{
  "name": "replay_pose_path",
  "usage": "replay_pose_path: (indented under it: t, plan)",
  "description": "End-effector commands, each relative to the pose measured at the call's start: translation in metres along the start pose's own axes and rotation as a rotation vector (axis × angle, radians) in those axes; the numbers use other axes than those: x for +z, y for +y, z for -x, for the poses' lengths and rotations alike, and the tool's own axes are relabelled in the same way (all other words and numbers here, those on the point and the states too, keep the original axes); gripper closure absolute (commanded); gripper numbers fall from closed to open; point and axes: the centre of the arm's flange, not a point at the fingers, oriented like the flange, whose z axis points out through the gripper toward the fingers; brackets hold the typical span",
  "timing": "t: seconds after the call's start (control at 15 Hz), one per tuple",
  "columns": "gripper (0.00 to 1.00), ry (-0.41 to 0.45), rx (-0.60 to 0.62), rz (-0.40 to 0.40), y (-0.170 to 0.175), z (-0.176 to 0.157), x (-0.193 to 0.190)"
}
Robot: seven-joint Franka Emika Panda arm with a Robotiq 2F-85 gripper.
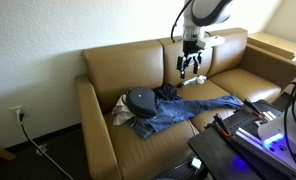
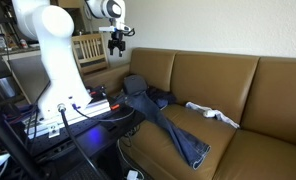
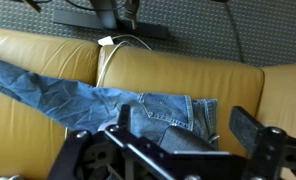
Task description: Move the bag to the right
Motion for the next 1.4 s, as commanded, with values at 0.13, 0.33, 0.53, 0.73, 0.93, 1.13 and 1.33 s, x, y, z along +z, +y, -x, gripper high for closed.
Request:
replay_pose_path:
  t: [0.13, 0.33, 0.53, 0.73, 0.93, 1.13, 1.33]
  plan:
    - [0.0, 0.026, 0.221, -0.221, -0.08, -0.064, 0.052]
    - [0.0, 0.021, 0.172, -0.224, -0.112, -0.072, 0.05]
    - [0.0, 0.022, 0.168, -0.219, -0.112, -0.063, 0.053]
    - [0.0, 0.032, 0.196, -0.171, -0.108, -0.072, 0.074]
    - [0.0, 0.096, 0.33, -0.296, -0.124, -0.097, 0.106]
    - [0.0, 0.199, 0.42, -0.371, -0.14, -0.123, 0.132]
    - [0.0, 0.358, 0.445, -0.355, -0.162, -0.149, 0.146]
